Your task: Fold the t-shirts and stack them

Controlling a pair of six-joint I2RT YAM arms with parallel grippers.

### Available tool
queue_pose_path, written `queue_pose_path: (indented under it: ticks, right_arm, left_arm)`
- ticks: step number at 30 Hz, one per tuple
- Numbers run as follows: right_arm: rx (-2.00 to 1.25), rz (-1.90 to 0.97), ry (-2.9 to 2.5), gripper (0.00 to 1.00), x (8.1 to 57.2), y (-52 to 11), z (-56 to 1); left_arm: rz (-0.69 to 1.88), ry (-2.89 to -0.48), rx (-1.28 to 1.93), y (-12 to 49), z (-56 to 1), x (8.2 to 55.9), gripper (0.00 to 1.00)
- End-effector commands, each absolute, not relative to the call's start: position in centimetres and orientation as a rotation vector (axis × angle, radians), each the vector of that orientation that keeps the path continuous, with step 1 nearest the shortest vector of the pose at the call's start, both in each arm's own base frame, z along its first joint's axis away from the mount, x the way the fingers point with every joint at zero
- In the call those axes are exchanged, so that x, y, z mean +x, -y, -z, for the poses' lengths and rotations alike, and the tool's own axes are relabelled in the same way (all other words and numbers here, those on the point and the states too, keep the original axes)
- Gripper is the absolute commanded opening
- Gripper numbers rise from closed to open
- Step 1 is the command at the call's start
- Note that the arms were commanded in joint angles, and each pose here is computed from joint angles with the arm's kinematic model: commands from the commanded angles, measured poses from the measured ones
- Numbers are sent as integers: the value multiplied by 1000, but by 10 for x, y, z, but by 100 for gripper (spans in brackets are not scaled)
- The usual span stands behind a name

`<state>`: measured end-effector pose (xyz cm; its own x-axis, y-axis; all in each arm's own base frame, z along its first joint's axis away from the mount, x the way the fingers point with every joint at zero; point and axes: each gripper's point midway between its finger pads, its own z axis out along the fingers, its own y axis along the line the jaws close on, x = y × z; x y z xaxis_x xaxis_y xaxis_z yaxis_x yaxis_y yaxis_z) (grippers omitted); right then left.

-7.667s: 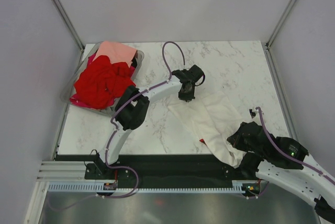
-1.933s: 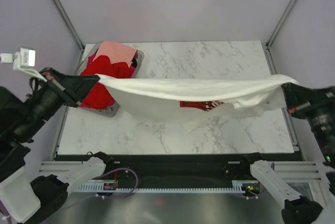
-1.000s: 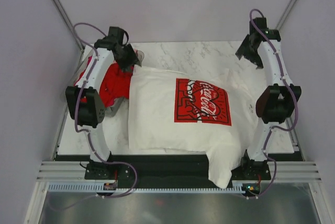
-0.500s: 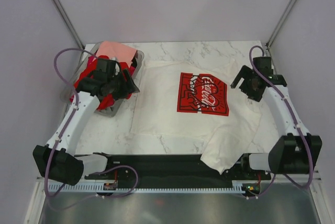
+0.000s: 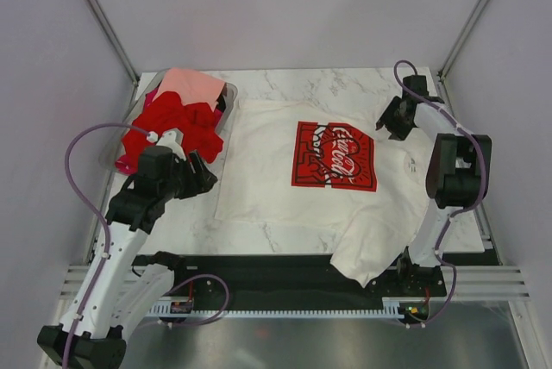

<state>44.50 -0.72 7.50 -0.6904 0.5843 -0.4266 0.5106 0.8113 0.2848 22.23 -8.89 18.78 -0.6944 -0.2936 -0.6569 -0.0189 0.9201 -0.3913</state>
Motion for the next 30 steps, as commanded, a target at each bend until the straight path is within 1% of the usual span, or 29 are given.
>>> queue_pose_path:
  ticks: [1, 5, 13, 16, 17, 19, 20, 22, 23, 24, 26, 28, 29, 30]
  right_arm:
    - [806, -236, -2476, 57, 475, 4, -60]
    - [797, -229, -2466, 56, 491, 5, -50]
    - [779, -181, -2488, 57, 499, 11, -34]
    - [779, -176, -2502, 54, 497, 11, -27]
    - [782, -176, -2512, 50, 495, 10, -23]
    - [776, -176, -2514, 47, 494, 10, -23]
    - [773, -175, -2521, 38, 491, 10, -21]
    - [771, -177, -2522, 28, 490, 10, -21]
    - [768, -177, -2520, 20, 489, 10, -23]
    - [767, -179, -2519, 18, 489, 9, -24]
    - [766, -176, -2511, 21, 488, 11, -28]
    - [757, -171, -2496, 28, 488, 12, -36]
    - [751, -175, -2476, 35, 489, 13, -46]
    - [734, -174, -2469, 36, 490, 13, -50]
  left_arm:
    - [411, -2209, -150, 83, -197, 232, 67]
    - [440, -2201, -125, 88, -198, 230, 66]
    - [468, -2211, -96, 94, -196, 230, 66]
    - [467, -2215, -96, 94, -195, 230, 66]
    - [468, -2212, -96, 94, -196, 230, 66]
    - [466, -2214, -97, 94, -195, 231, 66]
    - [465, -2217, -98, 94, -194, 231, 66]
    - [462, -2221, -99, 94, -194, 231, 66]
    - [466, -2221, -97, 94, -194, 231, 66]
    - [465, -2223, -97, 95, -193, 231, 65]
    - [465, -2224, -97, 95, -193, 231, 65]
    - [465, -2226, -98, 95, -192, 231, 65]
    - [465, -2226, -98, 95, -192, 231, 65]
    - [465, -2225, -97, 95, -193, 231, 65]
